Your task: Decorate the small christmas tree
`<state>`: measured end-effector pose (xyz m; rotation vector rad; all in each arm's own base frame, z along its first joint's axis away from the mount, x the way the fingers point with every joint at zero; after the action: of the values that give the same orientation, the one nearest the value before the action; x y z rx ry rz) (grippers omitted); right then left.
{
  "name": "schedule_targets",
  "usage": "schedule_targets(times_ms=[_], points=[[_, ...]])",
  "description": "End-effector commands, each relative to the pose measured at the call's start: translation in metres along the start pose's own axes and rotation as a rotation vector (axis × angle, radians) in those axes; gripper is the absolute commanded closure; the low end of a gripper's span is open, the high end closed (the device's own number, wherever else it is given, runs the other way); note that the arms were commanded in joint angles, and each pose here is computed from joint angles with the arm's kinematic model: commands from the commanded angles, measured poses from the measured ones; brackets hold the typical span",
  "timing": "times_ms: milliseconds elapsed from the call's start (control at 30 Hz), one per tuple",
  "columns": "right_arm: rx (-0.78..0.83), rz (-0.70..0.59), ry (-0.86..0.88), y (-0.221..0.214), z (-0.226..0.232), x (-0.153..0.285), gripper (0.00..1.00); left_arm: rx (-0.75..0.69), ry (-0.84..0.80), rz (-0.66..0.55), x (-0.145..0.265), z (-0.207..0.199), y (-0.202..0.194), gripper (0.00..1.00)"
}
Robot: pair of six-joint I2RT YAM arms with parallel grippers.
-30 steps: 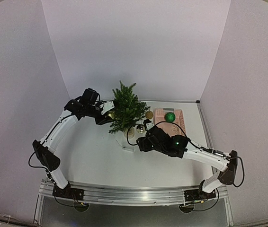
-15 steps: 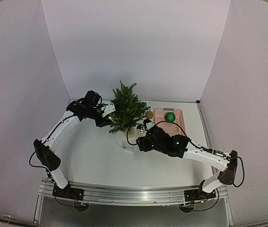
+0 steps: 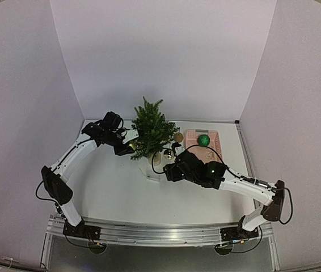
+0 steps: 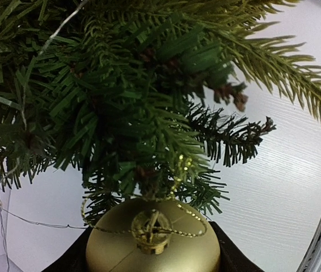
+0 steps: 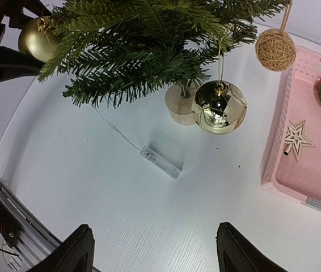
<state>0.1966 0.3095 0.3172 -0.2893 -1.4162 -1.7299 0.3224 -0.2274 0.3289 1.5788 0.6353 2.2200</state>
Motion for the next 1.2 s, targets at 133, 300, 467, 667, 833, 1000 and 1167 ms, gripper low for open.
schedule_targets(times_ms=[133, 300, 467, 667, 833, 1000, 1167], points=[[-0.018, -0.026, 0.027, 0.010, 0.005, 0.007, 0.28, -0.002, -0.022, 0.032, 0.003, -0.011, -0.007, 1.00], [-0.017, -0.024, 0.029, 0.010, 0.005, 0.006, 0.28, 0.009, -0.022, 0.030, 0.002, -0.012, -0.007, 1.00], [-0.018, -0.026, 0.029, 0.011, 0.005, 0.007, 0.28, 0.010, -0.026, 0.030, 0.000, -0.011, -0.007, 1.00], [-0.020, -0.029, 0.028, 0.011, 0.005, 0.008, 0.28, 0.009, -0.025, 0.019, 0.001, -0.010, -0.004, 1.00], [-0.018, -0.031, 0.029, 0.012, 0.006, 0.008, 0.28, 0.005, -0.043, 0.002, 0.003, -0.016, 0.003, 1.00], [-0.018, -0.029, 0.030, 0.012, 0.006, 0.007, 0.28, 0.037, -0.074, -0.057, 0.012, -0.021, 0.016, 1.00], [-0.020, -0.032, 0.031, 0.012, 0.006, 0.008, 0.28, 0.039, -0.080, -0.046, 0.007, -0.022, 0.015, 1.00]])
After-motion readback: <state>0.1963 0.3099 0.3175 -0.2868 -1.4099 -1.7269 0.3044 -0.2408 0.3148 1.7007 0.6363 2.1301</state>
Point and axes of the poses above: each gripper's point midway between its finger pads, its own x axis back along the fingers, its own z axis along the line the jaws close on, y = z × x, the point moved 10 cm from there along x, back along the fingers, and after that the axes turned 7 degrees about -x, right-handed, at the moved point
